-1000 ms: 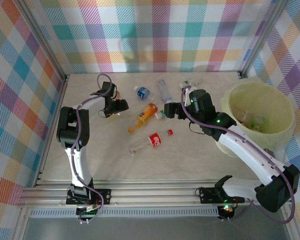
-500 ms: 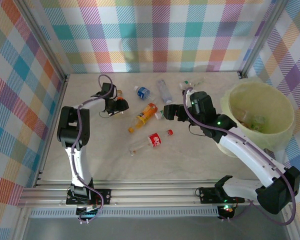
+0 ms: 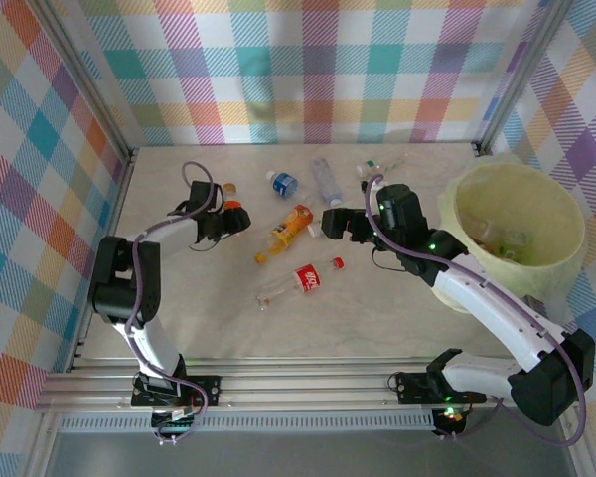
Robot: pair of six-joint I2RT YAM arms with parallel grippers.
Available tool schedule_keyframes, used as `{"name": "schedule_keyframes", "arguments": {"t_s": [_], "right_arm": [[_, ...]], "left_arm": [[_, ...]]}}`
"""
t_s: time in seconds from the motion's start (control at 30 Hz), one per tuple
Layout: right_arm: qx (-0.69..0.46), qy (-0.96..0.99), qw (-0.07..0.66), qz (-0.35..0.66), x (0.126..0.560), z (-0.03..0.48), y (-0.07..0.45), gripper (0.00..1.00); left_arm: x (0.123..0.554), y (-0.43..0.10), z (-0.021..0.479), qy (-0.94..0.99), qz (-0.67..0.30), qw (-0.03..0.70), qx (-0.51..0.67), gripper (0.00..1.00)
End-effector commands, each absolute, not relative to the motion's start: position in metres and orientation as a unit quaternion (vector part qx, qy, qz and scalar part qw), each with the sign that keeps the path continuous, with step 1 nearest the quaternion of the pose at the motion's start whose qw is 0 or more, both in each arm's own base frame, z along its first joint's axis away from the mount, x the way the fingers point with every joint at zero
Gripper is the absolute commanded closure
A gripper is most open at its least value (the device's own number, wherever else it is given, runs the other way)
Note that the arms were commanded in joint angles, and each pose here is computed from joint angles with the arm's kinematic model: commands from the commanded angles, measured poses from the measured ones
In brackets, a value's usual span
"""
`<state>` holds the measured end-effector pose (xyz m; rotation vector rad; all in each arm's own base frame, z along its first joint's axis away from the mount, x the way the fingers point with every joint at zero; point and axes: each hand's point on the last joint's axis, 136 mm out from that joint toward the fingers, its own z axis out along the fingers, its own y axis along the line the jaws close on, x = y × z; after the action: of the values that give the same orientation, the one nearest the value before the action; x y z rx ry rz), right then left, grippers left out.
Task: Put the plastic bottles in the bin
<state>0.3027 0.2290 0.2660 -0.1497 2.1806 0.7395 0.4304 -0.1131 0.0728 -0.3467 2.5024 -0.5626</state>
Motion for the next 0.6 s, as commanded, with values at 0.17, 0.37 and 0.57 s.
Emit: {"name": "schedule_keyframes", "arguments": {"t_s": [0.17,0.37,0.57], "right_arm": [[-0.04,0.837,0.45,0.31,0.299,0.281,0.219,0.01],[-0.039,0.833,0.436,0.337,0.291,0.282,0.224,0.01],[-0.045,0.808,0.431,0.399,0.285,0.308,0.239,0.01]], "left_arm": [[0.406,-0.143,0.124,0.896,-0.254,0.342,-0.125,0.57],[0.375,-0.176,0.171,0.869,-0.313,0.376,-0.073,0.58],[0.336,-0.212,0.232,0.826,-0.391,0.405,0.015,0.57]]}}
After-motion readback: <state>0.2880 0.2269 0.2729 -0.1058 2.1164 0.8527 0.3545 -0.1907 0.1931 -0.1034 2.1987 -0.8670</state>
